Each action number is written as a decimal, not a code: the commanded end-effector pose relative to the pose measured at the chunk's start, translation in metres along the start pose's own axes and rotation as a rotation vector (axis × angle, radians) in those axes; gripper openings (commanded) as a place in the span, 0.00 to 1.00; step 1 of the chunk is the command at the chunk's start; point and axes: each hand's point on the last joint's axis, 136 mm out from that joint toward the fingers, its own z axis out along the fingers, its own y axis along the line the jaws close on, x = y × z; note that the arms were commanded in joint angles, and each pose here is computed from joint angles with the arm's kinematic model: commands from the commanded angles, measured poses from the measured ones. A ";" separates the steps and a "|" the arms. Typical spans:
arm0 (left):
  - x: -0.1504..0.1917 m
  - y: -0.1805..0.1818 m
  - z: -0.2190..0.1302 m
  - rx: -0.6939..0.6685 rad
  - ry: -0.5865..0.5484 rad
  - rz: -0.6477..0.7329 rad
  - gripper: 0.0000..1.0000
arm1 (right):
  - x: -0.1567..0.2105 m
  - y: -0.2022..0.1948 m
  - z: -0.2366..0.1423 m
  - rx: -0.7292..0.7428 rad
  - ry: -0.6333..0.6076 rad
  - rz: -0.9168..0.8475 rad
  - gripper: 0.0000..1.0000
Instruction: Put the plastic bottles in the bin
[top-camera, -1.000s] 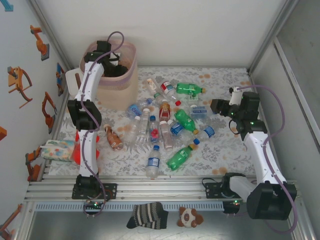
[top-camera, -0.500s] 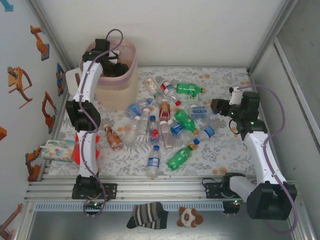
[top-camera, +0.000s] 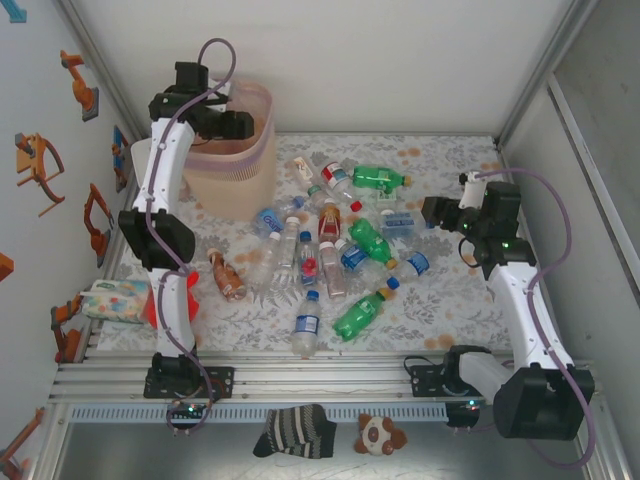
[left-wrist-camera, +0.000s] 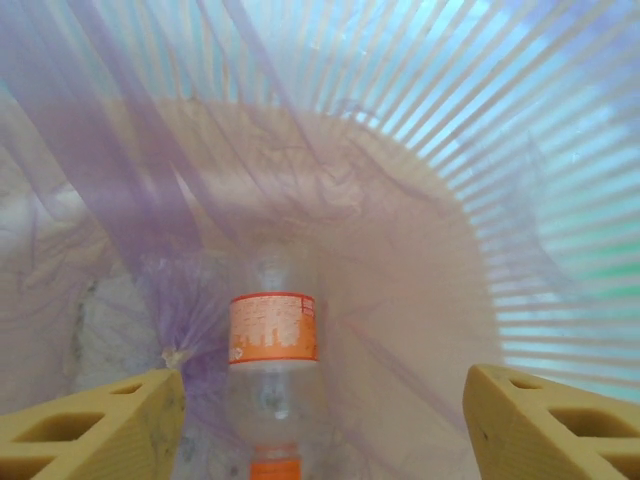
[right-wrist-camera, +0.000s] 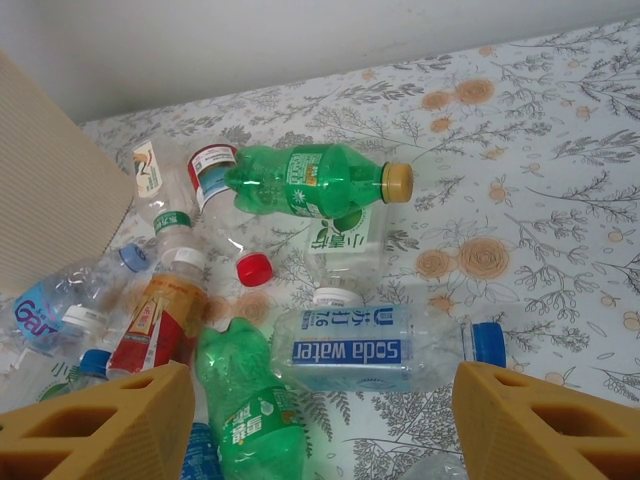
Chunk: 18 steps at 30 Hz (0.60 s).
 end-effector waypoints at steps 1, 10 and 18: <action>-0.016 -0.013 -0.028 0.016 -0.068 0.034 0.75 | -0.016 0.008 -0.006 -0.012 -0.034 -0.037 0.68; -0.030 -0.025 -0.079 0.015 -0.157 0.032 0.74 | -0.015 0.008 -0.008 -0.007 -0.037 -0.037 0.68; -0.022 -0.021 -0.131 -0.073 -0.209 -0.010 0.74 | -0.013 0.008 -0.007 -0.012 -0.036 -0.035 0.68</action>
